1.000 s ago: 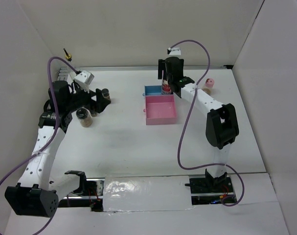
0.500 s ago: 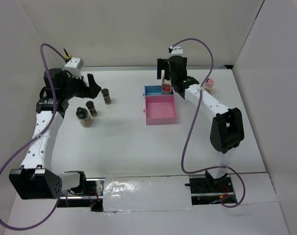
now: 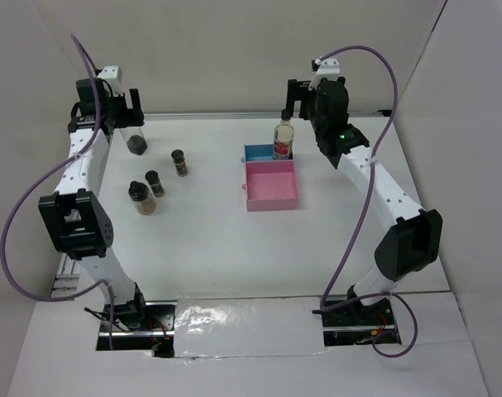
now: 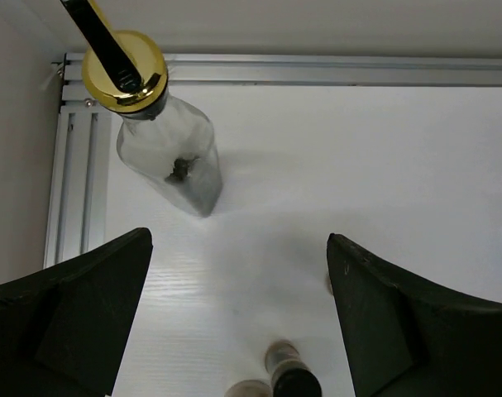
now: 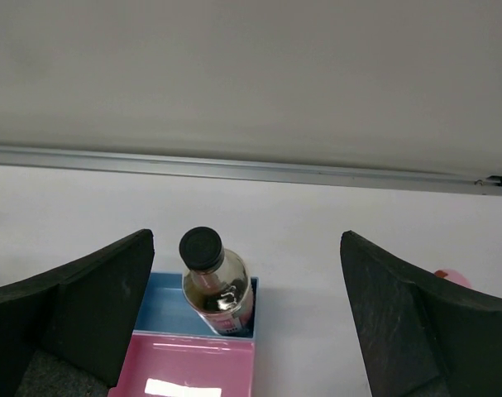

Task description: Organize the condiment bottles

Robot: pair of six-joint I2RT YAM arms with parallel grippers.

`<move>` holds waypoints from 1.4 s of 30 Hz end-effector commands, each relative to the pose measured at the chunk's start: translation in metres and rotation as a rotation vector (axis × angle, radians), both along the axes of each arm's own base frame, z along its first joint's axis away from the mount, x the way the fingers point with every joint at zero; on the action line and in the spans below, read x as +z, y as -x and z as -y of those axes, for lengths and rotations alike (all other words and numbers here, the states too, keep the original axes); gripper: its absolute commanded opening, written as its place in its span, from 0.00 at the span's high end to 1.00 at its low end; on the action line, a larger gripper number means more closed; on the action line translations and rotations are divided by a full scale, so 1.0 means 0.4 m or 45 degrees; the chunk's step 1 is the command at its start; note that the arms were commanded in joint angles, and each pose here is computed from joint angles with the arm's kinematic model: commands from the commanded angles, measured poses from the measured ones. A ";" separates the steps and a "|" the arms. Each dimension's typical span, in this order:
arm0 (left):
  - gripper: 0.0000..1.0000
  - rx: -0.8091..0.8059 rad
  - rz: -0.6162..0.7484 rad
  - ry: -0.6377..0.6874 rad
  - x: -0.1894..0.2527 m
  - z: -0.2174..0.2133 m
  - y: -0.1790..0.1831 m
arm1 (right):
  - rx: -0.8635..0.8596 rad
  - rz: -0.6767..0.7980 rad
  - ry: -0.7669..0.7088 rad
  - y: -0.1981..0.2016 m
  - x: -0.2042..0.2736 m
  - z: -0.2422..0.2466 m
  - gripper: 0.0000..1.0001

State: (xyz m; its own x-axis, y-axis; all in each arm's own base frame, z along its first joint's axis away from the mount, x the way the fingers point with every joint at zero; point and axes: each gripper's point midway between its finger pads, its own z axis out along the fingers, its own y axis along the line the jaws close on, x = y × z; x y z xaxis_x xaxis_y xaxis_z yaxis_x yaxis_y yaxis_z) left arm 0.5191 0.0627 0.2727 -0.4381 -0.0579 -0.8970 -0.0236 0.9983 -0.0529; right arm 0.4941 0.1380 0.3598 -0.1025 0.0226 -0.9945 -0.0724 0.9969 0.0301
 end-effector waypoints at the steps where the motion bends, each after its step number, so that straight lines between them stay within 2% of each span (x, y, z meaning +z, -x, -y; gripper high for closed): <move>1: 0.01 0.078 0.171 -0.119 0.086 -0.066 -0.073 | 0.038 0.038 0.050 -0.006 0.027 0.004 0.00; 11: 0.01 0.081 0.236 -0.282 0.064 -0.155 -0.155 | 0.065 0.013 0.082 -0.023 0.001 0.001 0.00; 29: 0.05 -0.266 0.304 -0.221 0.028 -0.112 -0.200 | 0.028 -0.030 0.123 -0.023 -0.018 -0.030 0.00; 35: 0.16 -0.231 0.289 -0.169 0.009 -0.134 -0.219 | 0.010 -0.027 0.144 -0.015 0.000 -0.036 0.00; 42: 0.48 -0.251 0.287 -0.164 -0.004 -0.130 -0.221 | 0.002 -0.020 0.164 -0.024 0.010 -0.043 0.00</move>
State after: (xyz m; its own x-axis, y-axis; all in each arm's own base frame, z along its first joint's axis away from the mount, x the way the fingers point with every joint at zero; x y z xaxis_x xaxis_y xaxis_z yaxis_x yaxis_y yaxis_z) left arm 0.6005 0.1150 0.2467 -0.2972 0.1055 -0.9490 0.1453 0.9873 0.0643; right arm 0.5012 0.1522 0.3460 -0.1532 -0.1015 -0.9830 -0.0878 0.9922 -0.0888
